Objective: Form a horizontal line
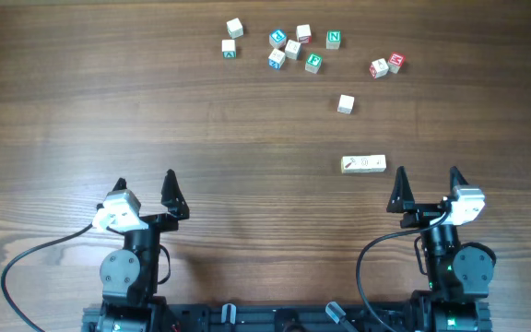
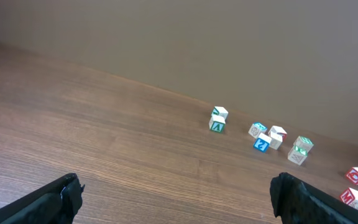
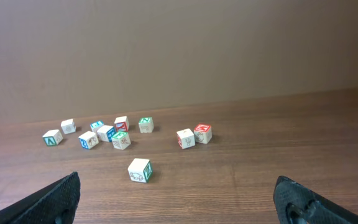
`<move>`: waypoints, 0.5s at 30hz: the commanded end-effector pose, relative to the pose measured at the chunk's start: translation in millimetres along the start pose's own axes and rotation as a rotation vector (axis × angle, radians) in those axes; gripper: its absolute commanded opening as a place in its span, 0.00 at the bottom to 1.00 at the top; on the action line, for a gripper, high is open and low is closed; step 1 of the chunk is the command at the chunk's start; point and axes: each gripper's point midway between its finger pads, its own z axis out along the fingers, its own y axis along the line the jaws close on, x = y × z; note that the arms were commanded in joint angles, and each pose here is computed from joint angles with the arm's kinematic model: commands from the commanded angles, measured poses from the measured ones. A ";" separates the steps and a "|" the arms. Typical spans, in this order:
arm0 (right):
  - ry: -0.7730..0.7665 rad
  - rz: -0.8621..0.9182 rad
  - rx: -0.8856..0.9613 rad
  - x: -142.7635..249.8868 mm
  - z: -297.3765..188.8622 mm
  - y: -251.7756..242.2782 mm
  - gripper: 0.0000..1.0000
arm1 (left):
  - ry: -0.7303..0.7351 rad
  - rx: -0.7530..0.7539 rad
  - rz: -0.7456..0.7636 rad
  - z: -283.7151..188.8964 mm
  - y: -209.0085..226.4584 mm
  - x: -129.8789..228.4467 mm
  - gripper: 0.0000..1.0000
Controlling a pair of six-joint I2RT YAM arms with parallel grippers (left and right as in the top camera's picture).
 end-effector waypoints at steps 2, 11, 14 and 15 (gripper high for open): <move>-0.011 -0.019 0.009 -2.2 -0.5 -1.1 1.00 | 0.008 0.008 0.026 0.3 3.2 2.0 1.00; -0.011 -0.019 0.009 -2.2 -0.5 -1.1 1.00 | 0.015 0.027 0.096 0.3 0.5 3.6 1.00; -0.011 -0.019 0.009 -2.2 -0.5 -1.1 1.00 | 0.029 0.064 0.099 0.0 -4.8 6.4 1.00; -0.011 -0.019 0.009 -2.2 -0.5 -1.1 1.00 | 0.035 0.076 0.098 -0.1 -5.8 7.3 1.00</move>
